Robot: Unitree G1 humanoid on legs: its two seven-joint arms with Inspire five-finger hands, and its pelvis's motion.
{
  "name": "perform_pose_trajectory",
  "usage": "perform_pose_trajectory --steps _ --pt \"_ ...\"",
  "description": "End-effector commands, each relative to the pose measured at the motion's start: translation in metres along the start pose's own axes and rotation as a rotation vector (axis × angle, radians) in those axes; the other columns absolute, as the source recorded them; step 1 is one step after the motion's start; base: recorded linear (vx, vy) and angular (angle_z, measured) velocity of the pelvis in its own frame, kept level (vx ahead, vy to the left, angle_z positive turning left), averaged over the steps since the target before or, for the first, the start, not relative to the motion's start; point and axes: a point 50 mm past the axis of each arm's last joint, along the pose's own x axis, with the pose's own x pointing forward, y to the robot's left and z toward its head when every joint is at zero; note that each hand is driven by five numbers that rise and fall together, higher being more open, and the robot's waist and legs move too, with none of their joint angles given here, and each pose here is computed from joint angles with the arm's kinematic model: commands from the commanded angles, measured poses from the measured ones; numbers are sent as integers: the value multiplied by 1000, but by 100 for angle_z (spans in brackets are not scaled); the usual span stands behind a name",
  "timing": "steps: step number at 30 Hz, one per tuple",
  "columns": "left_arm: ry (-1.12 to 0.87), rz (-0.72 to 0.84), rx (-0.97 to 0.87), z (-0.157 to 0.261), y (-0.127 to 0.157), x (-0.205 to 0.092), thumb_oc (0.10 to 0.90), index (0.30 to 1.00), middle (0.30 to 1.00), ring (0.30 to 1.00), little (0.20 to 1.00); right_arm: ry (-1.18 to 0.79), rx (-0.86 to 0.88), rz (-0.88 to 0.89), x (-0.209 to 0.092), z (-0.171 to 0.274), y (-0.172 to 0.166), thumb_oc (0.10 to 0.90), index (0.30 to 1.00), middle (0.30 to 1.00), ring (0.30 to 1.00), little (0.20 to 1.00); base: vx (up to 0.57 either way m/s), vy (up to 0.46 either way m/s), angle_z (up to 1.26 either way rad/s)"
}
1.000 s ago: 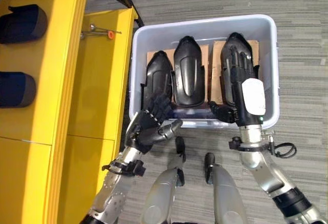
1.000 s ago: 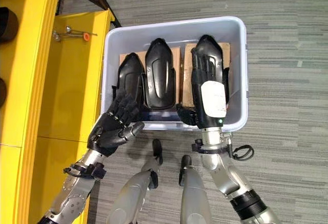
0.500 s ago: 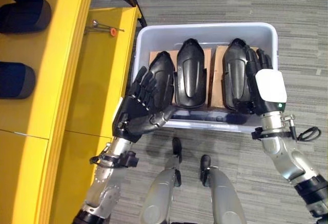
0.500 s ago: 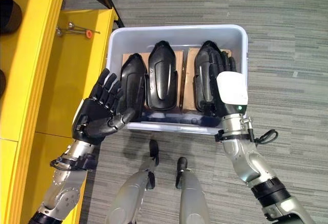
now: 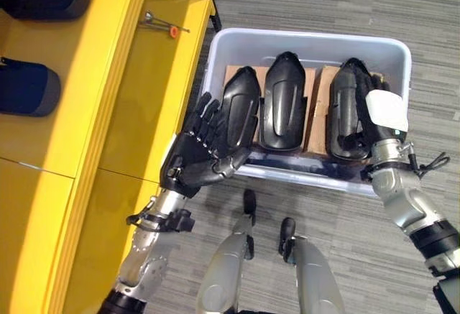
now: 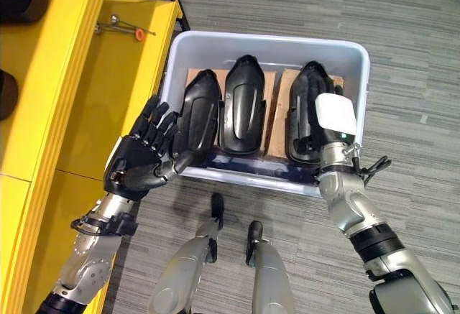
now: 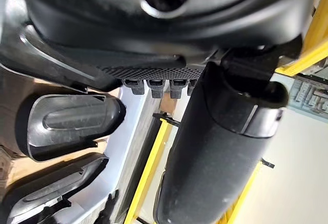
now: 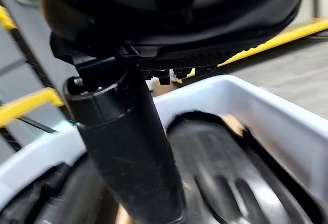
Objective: Move parts from the plastic box to the shelf.
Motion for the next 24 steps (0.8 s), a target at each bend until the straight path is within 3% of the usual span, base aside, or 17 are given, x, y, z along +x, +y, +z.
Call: perform_pose_trajectory --steps 1,13,24 --pt "-151 -85 8 28 -7 10 900 1000 1000 1000 1000 -95 41 -101 12 22 -23 900 1000 1000 1000 1000 0 0 0" --pt "-159 -56 1 31 -1 3 900 1000 1000 1000 1000 -152 162 -72 -19 28 -11 900 1000 1000 1000 1000 0 0 0" --pt "-146 -62 -4 29 0 4 900 1000 1000 1000 1000 -166 44 -47 -19 26 -10 900 1000 1000 1000 1000 -1 -5 -4"
